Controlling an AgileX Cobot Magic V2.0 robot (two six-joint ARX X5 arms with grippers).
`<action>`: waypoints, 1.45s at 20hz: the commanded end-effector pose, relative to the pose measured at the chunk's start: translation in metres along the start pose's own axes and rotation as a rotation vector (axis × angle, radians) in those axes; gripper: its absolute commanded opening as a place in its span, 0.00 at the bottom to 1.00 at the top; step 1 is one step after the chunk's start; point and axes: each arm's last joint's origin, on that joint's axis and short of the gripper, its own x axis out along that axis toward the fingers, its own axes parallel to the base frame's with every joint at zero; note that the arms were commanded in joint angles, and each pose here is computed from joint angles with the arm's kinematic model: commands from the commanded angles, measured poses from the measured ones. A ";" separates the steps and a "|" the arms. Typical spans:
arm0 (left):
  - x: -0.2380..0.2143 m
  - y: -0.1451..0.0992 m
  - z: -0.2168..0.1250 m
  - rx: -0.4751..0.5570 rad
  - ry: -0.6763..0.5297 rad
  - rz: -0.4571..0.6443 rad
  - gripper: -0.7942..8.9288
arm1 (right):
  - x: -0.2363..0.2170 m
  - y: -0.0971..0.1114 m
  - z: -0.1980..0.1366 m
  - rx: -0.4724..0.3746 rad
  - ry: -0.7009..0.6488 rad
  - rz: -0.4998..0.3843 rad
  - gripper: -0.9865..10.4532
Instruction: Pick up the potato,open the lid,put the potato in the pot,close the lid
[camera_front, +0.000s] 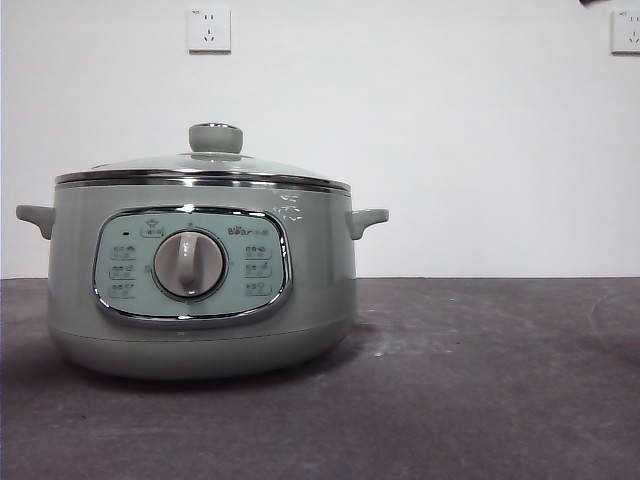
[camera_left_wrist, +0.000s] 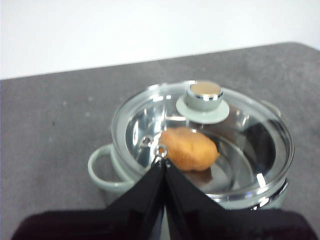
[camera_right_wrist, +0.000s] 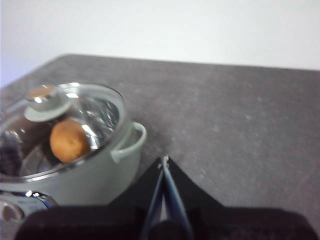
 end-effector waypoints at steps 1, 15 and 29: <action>0.001 0.000 -0.003 0.000 0.023 0.004 0.08 | 0.001 0.000 -0.003 0.010 0.016 -0.006 0.09; 0.000 0.001 -0.007 0.085 0.066 0.011 0.08 | 0.000 -0.001 -0.012 -0.005 0.111 -0.017 0.09; -0.004 0.037 -0.066 0.054 -0.216 0.302 0.08 | 0.000 -0.002 -0.016 -0.011 0.145 -0.020 0.09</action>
